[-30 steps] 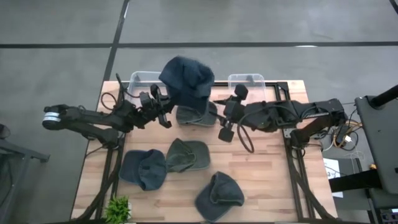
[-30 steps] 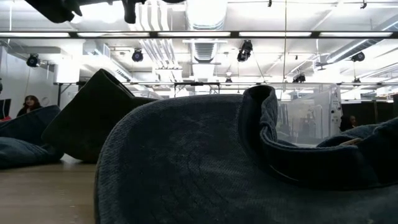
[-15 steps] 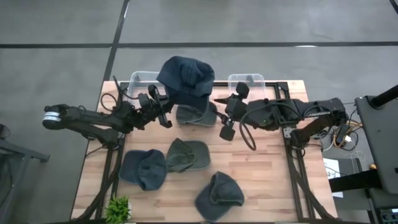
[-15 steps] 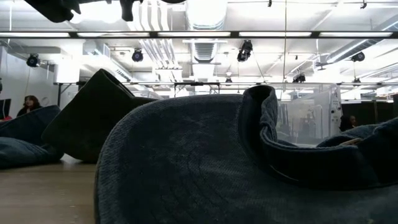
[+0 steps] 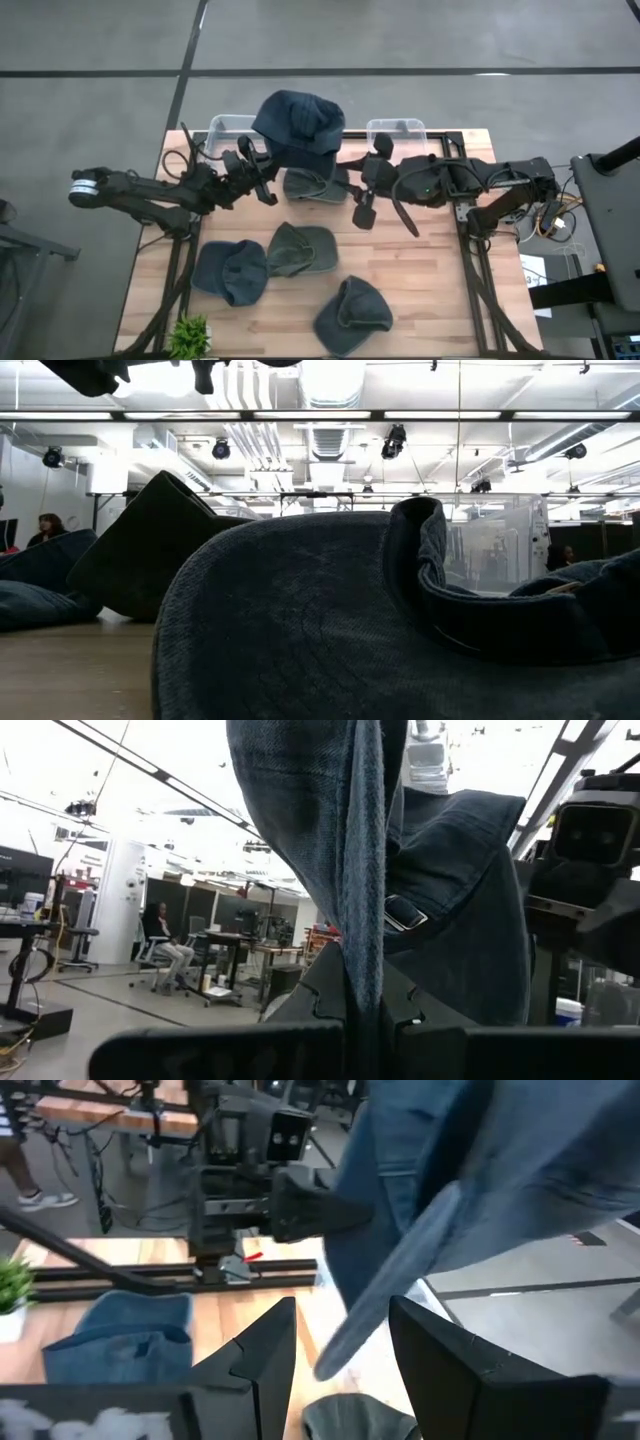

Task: Pick & Place hat
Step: Put the top right blue cap into the right transparent bin

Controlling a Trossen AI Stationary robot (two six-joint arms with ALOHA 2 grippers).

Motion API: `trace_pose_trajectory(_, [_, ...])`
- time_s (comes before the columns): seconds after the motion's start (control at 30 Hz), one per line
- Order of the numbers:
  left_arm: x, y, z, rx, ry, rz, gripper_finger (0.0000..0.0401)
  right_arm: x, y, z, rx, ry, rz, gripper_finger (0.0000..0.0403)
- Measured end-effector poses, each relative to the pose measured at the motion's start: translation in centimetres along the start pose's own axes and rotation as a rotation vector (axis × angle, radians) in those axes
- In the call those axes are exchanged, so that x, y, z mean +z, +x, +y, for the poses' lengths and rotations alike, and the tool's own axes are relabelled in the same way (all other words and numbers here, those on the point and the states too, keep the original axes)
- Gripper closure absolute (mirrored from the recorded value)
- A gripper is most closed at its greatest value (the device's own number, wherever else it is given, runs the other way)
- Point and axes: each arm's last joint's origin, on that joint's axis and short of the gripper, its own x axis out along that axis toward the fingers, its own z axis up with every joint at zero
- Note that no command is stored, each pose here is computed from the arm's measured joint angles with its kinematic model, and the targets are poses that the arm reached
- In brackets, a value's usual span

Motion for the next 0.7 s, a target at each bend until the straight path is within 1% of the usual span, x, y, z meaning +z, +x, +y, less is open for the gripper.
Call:
trace_pose_trajectory(0.3, [0.1,0.0,-0.1,-0.027,-0.029,-0.008,0.0397,0.2,0.6,-1.0,-0.043,0.011,-0.023,0.0248])
trace_pose_trajectory(0.57, [-0.7,0.2,-0.2,-0.025,-0.026,0.006,0.0397,0.1,1.3,-1.7,-0.067,0.016,-0.038,0.0248])
trace_pose_trajectory(0.63, [-0.7,0.3,-0.2,-0.019,-0.025,0.007,0.0397,-0.2,1.5,-1.9,-0.077,0.015,-0.029,0.0254])
trace_pose_trajectory(0.7, [-0.8,0.2,-0.2,-0.020,-0.023,0.008,0.0395,-0.4,1.7,-2.0,-0.081,0.010,-0.018,0.0272])
